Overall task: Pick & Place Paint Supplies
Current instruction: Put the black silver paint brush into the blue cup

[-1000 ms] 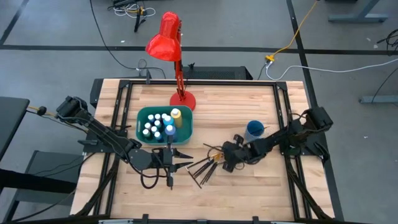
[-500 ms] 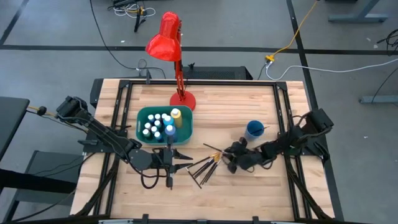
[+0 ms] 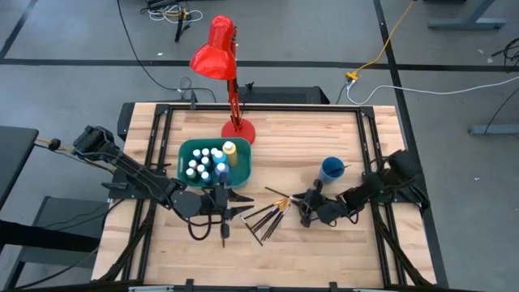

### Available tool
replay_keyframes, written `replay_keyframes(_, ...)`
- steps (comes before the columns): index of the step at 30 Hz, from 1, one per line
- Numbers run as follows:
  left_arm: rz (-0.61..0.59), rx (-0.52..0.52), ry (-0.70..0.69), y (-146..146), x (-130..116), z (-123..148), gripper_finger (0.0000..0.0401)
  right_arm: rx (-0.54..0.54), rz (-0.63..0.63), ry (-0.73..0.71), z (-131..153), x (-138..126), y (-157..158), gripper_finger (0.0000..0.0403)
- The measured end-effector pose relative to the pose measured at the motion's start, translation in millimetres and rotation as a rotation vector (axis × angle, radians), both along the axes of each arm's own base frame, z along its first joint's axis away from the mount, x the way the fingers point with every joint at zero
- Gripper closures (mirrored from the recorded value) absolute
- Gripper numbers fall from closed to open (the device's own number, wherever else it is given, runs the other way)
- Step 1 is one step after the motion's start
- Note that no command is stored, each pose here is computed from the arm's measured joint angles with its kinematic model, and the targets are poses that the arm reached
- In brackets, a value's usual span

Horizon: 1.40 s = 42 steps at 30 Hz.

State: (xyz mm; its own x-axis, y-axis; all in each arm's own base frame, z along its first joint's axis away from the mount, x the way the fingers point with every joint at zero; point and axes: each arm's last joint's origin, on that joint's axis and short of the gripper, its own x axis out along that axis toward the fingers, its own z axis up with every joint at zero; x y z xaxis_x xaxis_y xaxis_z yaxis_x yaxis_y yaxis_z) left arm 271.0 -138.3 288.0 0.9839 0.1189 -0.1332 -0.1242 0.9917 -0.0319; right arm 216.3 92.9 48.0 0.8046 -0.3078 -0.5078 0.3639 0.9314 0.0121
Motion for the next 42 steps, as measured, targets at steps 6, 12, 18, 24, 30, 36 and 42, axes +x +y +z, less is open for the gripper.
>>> replay_keyframes(6,-0.011,-0.008,0.005,0.6,0.5,-0.5,0.0319,-0.032,-0.027,-0.029,-8.5,4.5,2.5,0.0286)
replay_keyframes(12,-0.029,-0.01,0.008,0.0,0.5,-0.7,0.0319,-0.044,-0.031,-0.032,-9.8,5.4,2.5,0.0286)
replay_keyframes(18,-0.029,-0.009,0.008,0.0,0.5,-0.7,0.0319,-0.025,-0.043,-0.033,-10.4,5.1,1.9,0.0319)
replay_keyframes(24,-0.029,-0.013,0.008,0.0,0.5,-0.7,0.0319,-0.006,-0.067,-0.039,-10.7,4.7,1.3,0.0381)
replay_keyframes(30,-0.034,-0.026,0.007,-0.2,0.5,-0.7,0.0319,-0.03,-0.033,-0.043,-7.7,5.6,1.8,0.0382)
replay_keyframes(36,-0.053,-0.041,0.008,-0.9,0.5,-0.8,0.0319,-0.042,0.088,-0.059,18.1,8.1,5.0,0.0386)
replay_keyframes(42,-0.053,-0.042,0.008,-0.9,0.5,-0.8,0.0319,-0.093,0.144,-0.121,62.0,6.9,3.5,0.0386)
